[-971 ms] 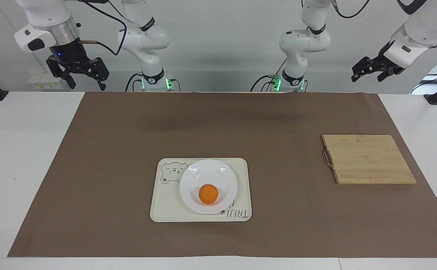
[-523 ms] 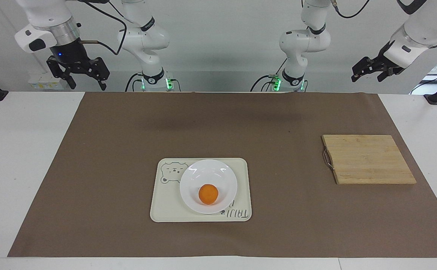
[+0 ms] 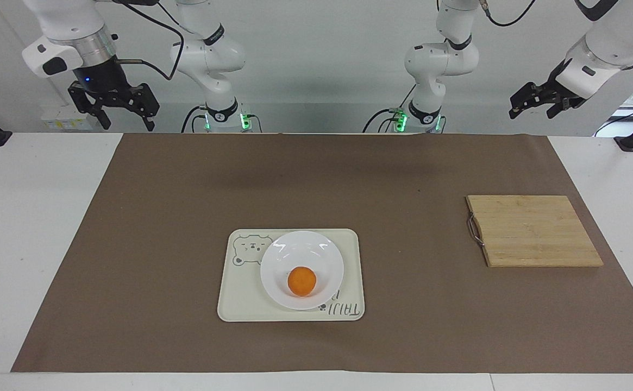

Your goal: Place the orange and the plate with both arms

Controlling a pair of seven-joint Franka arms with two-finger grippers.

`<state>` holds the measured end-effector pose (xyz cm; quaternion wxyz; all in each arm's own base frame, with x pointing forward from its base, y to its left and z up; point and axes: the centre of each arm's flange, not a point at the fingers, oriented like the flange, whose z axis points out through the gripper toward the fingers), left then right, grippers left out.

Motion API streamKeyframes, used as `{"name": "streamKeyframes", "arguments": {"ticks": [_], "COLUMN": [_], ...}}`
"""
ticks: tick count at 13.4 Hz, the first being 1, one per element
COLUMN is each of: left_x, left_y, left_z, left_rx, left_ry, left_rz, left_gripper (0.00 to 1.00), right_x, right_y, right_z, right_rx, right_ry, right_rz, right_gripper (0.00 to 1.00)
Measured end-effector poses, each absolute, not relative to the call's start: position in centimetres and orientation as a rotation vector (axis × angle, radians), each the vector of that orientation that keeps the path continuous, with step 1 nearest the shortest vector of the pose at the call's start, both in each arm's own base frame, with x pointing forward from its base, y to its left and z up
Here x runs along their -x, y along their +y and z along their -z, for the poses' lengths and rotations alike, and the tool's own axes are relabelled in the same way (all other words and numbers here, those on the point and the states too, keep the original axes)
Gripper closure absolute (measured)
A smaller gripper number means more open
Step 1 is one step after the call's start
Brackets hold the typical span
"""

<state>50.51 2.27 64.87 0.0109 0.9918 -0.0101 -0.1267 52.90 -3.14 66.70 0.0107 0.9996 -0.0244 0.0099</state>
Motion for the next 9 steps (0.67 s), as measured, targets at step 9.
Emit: {"name": "streamKeyframes", "arguments": {"ticks": [9], "left_x": [-50.51], "left_y": [2.27], "left_z": [-64.87], "left_rx": [-3.095], "left_ry": [-0.032], "left_rz": [0.395], "left_gripper": [0.0], "right_x": [-52.84], "right_y": [-3.12], "right_z": [-66.64], "right_rx": [-3.12], "right_ry": [-0.075], "right_rz": [-0.021], "right_gripper": [0.0]}}
